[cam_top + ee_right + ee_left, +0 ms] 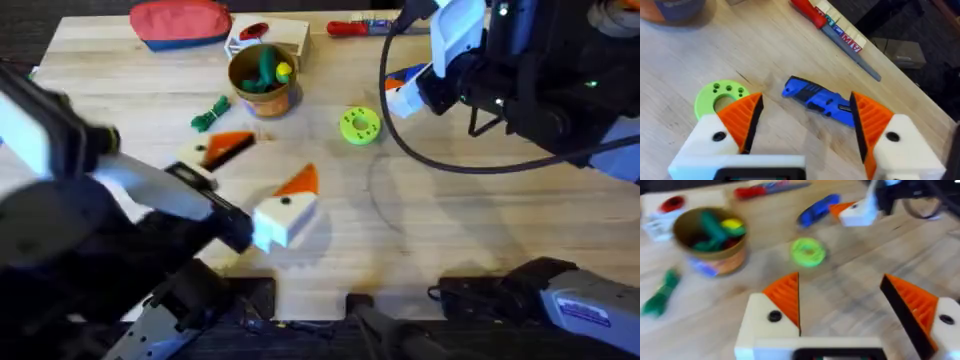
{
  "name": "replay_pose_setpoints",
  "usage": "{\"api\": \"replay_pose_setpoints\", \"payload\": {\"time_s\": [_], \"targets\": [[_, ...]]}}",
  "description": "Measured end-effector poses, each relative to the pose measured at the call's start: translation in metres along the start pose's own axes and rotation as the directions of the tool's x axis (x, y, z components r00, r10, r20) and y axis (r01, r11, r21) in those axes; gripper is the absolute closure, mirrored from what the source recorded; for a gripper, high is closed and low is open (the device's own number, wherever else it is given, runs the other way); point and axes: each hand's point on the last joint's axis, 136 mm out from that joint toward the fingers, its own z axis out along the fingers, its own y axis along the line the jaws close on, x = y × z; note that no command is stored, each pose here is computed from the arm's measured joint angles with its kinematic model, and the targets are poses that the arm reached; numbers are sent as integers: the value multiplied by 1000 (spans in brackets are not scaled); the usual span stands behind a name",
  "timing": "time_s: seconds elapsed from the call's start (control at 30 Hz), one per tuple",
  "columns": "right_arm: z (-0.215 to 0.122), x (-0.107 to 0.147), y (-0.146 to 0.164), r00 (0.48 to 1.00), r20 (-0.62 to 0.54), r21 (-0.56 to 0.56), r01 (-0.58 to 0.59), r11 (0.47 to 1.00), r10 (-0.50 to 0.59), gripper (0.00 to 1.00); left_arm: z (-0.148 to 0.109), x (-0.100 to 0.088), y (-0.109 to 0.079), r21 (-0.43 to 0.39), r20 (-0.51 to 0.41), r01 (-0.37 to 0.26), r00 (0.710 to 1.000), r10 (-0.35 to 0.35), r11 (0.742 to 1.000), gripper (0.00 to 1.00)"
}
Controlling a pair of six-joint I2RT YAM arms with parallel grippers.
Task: Pick up the gripper from the table and insert it into the empty holder that is missing its gripper. Then pick up a screw, insert it into the mounting hole, and use the screwdriver to tighten it. Finally, clean up the table by picking up the vegetable and placing it into the bucket.
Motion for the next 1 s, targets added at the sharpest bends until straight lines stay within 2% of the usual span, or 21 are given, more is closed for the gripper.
{"api": "replay_pose_setpoints", "payload": {"time_s": [0.1,0.2,0.27,0.4,0.57,0.63,0.7,0.77,0.83,0.9,1.0], "targets": [[0,-3,7,1000,7,-15,-1,1000,1,10,-12,-3,21,-161,-175,-16,985,-12,987,15],[-1,-6,12,1000,13,-26,3,1000,-2,10,-14,-5,39,-284,-338,-59,940,-42,957,15],[-1,-6,14,1000,15,-29,4,1000,-3,10,-10,-8,51,-353,-417,-77,905,-83,932,16],[-1,-6,14,1000,15,-31,-2,1000,3,10,10,-10,82,-477,-499,-88,846,-187,875,15],[-1,-5,15,1000,8,-34,-9,999,9,8,20,18,111,-556,-608,-125,735,-299,822,15],[-1,-5,15,1000,7,-34,-12,999,13,10,21,23,123,-586,-617,-139,716,-328,799,15],[-1,-5,15,1000,7,-34,-18,999,18,10,21,23,141,-630,-597,-138,715,-364,764,15],[-1,-3,16,1000,2,-36,-19,999,19,10,23,18,165,-679,-550,-116,734,-398,725,15],[-1,-1,16,1000,-6,-40,-20,999,20,10,24,13,186,-698,-523,-105,751,-404,708,15],[-1,1,18,1000,-17,-44,-21,999,20,9,29,7,205,-688,-505,-91,772,-385,720,15],[-1,4,19,999,-30,-49,-21,999,19,10,42,-3,230,-645,-486,-81,811,-326,760,15]]}}
